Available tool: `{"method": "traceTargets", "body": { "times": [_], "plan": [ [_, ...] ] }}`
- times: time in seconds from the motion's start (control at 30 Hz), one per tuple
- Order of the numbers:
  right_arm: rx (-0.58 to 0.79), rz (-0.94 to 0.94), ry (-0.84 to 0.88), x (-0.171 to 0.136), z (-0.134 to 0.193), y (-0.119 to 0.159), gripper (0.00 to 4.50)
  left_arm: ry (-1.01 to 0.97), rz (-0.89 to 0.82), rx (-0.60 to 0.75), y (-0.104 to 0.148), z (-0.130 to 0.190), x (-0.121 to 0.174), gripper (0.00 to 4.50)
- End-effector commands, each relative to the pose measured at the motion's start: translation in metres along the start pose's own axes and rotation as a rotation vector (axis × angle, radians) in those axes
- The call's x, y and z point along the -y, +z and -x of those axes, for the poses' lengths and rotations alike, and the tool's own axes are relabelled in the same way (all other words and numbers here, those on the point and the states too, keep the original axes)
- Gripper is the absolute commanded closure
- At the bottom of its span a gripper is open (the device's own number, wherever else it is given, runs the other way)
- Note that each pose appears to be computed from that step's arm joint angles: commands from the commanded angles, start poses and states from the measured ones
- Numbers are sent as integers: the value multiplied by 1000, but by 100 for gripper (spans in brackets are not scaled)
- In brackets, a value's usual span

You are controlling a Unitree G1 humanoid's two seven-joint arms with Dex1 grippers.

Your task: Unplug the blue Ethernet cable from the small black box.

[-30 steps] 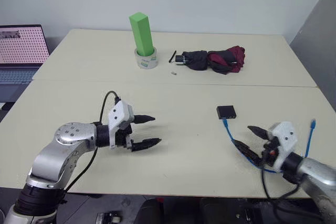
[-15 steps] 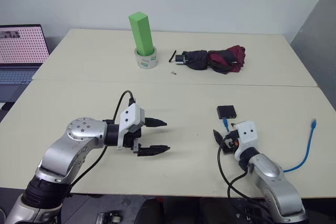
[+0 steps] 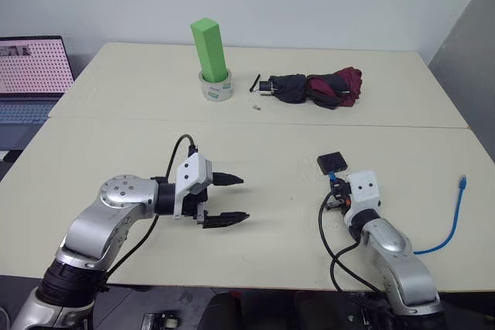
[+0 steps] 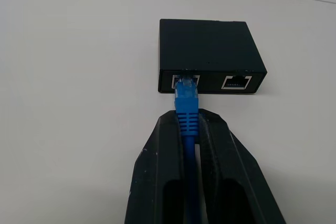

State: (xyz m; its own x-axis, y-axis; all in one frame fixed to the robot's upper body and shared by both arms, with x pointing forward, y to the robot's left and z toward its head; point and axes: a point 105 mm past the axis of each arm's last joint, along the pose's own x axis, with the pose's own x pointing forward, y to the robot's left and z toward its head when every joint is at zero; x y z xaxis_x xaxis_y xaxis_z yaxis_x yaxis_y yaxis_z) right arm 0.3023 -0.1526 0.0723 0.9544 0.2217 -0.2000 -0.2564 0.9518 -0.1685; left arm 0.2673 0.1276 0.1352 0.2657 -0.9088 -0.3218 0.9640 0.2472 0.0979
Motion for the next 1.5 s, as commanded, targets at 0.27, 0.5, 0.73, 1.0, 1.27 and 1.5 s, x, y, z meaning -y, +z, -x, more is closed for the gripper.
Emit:
{"method": "traceTargets", "body": {
  "times": [0.27, 0.5, 0.73, 1.0, 1.27, 1.5],
  "plan": [
    [453, 801, 523, -56, 16, 76, 437, -63, 326, 203, 28, 6, -14, 25],
    [740, 1128, 668, -68, 26, 94, 437, -121, 396, 209, 35, 6, -15, 25],
    [913, 1250, 735, -72, 31, 104, 437, -160, 427, 272, 50, -2, -13, 25],
    [944, 1235, 743, -75, 29, 108, 437, -187, 435, 316, 57, -6, -9, 61],
    [961, 1221, 741, -77, 30, 110, 437, -197, 432, 312, 57, -8, -8, 240],
    [970, 1237, 778, -83, 32, 107, 437, -201, 436, 313, 57, -7, -9, 372]
  ]
}}
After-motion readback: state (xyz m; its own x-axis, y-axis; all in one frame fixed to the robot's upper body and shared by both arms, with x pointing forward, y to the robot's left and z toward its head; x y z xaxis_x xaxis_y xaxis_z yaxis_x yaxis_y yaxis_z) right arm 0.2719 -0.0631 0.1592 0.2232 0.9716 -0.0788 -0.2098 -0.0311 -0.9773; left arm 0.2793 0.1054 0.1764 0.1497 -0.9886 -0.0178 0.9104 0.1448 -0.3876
